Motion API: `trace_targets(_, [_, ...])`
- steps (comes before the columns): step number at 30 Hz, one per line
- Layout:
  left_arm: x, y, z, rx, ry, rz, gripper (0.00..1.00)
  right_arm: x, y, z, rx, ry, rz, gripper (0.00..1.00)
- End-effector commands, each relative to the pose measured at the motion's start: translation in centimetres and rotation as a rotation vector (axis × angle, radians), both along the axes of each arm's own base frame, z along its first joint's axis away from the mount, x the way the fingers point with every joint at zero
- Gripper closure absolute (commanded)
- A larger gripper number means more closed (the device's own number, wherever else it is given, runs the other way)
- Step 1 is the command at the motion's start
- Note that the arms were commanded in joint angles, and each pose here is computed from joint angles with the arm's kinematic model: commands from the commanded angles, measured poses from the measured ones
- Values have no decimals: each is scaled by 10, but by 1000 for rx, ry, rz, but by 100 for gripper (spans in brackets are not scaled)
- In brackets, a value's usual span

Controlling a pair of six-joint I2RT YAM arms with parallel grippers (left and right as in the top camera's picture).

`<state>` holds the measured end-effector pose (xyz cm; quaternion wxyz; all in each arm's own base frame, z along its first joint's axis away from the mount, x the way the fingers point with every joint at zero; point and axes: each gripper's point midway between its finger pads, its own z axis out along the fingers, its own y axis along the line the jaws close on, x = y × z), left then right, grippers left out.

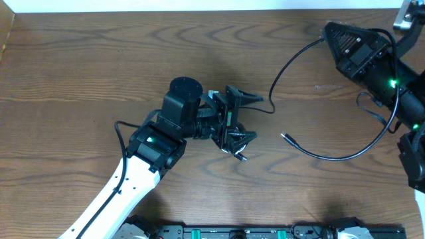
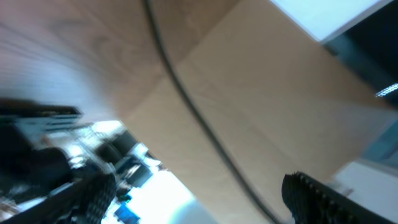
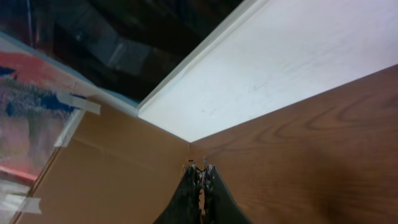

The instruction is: Untangle cables

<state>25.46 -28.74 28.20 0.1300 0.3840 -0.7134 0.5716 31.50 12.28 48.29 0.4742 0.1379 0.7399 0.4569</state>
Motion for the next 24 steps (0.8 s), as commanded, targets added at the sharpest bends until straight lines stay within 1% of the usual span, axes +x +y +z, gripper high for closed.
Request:
trace_targets(1, [14, 2, 15, -59, 60, 109, 11, -5, 10, 9, 11, -17, 30, 99])
trace_targets(3, [16, 1, 23, -81, 27, 109, 11, -7, 15, 10, -3, -32, 47, 99])
trace_targets(7, [16, -3, 36, -122, -23, 88, 24, -6, 23, 8, -16, -35, 54, 99])
trace_targets(8, [16, -4, 38, -126, -30, 86, 26, -6, 25, 8, -18, -34, 48, 99])
trace_targets(13, [16, -4, 38, -126, -30, 86, 27, -4, 33, 7, -24, -39, 53, 99])
trace_targets(17, [16, -4, 39, -129, -33, 86, 27, -3, 43, 10, -65, -87, 74, 99])
trace_targets(24, [14, -7, 52, -168, -79, 58, 27, 16, 49, 3, -152, -126, 12, 99])
